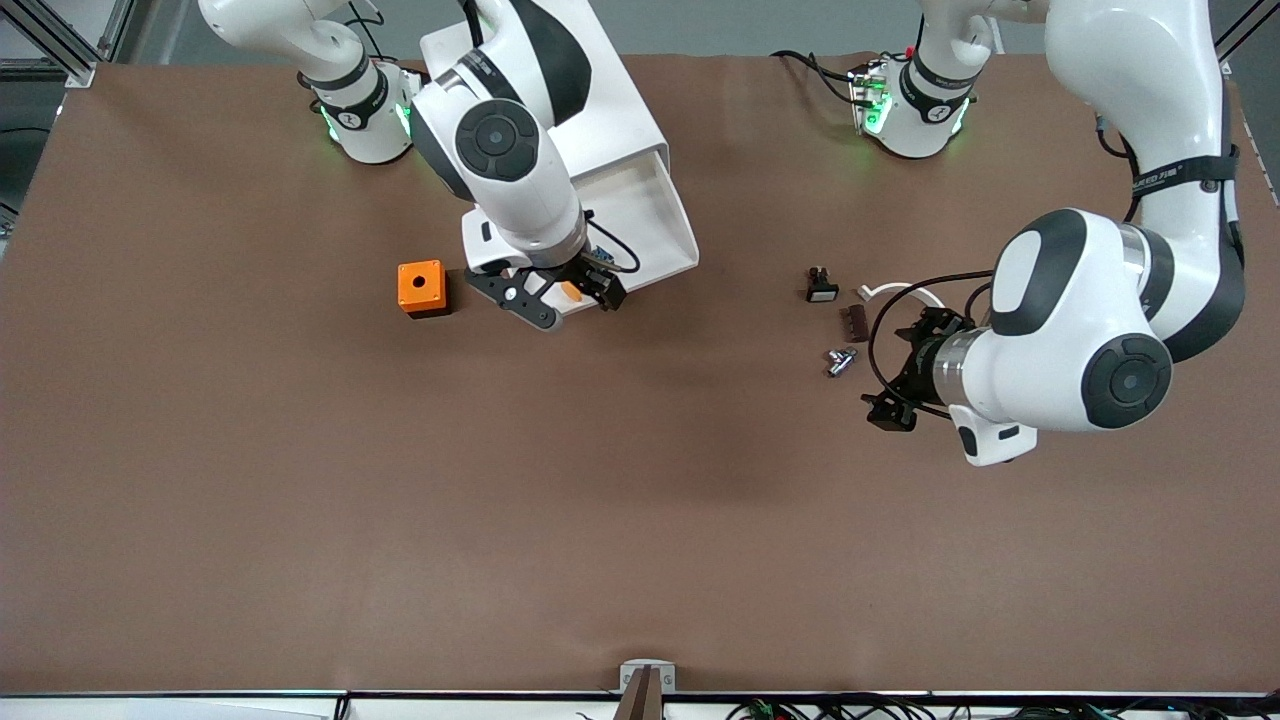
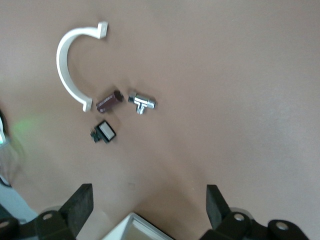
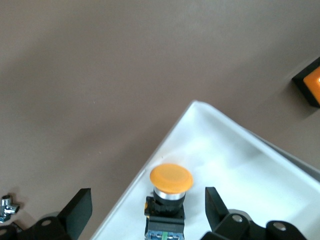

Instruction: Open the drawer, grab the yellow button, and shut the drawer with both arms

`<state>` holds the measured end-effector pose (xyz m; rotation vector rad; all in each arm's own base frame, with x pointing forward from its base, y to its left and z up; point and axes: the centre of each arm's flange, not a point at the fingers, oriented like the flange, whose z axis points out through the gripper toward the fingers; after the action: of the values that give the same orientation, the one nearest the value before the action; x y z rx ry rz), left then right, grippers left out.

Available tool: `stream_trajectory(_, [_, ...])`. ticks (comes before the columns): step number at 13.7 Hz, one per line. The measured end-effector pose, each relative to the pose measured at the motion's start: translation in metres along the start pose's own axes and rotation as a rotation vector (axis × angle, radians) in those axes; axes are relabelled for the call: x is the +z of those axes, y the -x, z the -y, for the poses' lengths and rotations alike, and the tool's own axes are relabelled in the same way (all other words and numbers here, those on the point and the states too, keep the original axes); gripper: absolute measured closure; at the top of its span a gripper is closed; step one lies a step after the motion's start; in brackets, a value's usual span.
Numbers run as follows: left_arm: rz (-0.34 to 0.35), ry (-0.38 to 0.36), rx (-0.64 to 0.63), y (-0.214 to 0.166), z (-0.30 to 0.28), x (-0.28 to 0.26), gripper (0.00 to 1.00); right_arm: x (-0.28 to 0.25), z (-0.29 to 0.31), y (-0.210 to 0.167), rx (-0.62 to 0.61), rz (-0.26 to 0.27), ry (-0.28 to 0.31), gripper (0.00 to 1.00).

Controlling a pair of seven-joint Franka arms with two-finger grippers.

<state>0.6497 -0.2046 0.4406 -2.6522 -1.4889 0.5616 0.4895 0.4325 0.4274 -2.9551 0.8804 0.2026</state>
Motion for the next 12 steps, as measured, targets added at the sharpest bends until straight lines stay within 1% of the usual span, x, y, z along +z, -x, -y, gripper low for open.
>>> stream_trajectory(5, [-0.047,-0.001,0.190,0.001,0.009,-0.013,0.00,0.023,-0.005,0.014,-0.009,0.021,0.043,0.00])
stream_trajectory(6, [-0.049,0.000,0.224,0.002,0.011,-0.015,0.00,0.027,-0.005,0.016,-0.002,0.024,0.050,0.01])
stream_trajectory(7, [-0.049,0.000,0.253,0.003,0.011,-0.016,0.00,0.028,-0.006,0.018,0.001,0.028,0.051,0.04])
stream_trajectory(9, [-0.051,-0.003,0.297,0.010,0.010,-0.015,0.00,0.024,-0.006,0.020,0.009,0.043,0.040,0.29])
stream_trajectory(11, [-0.053,-0.010,0.390,0.017,0.008,-0.013,0.02,0.017,-0.007,0.020,0.011,0.043,0.029,0.54])
stream_trajectory(12, [-0.055,-0.012,0.432,0.023,0.006,-0.011,0.01,0.014,-0.007,0.021,0.011,0.043,0.025,0.61])
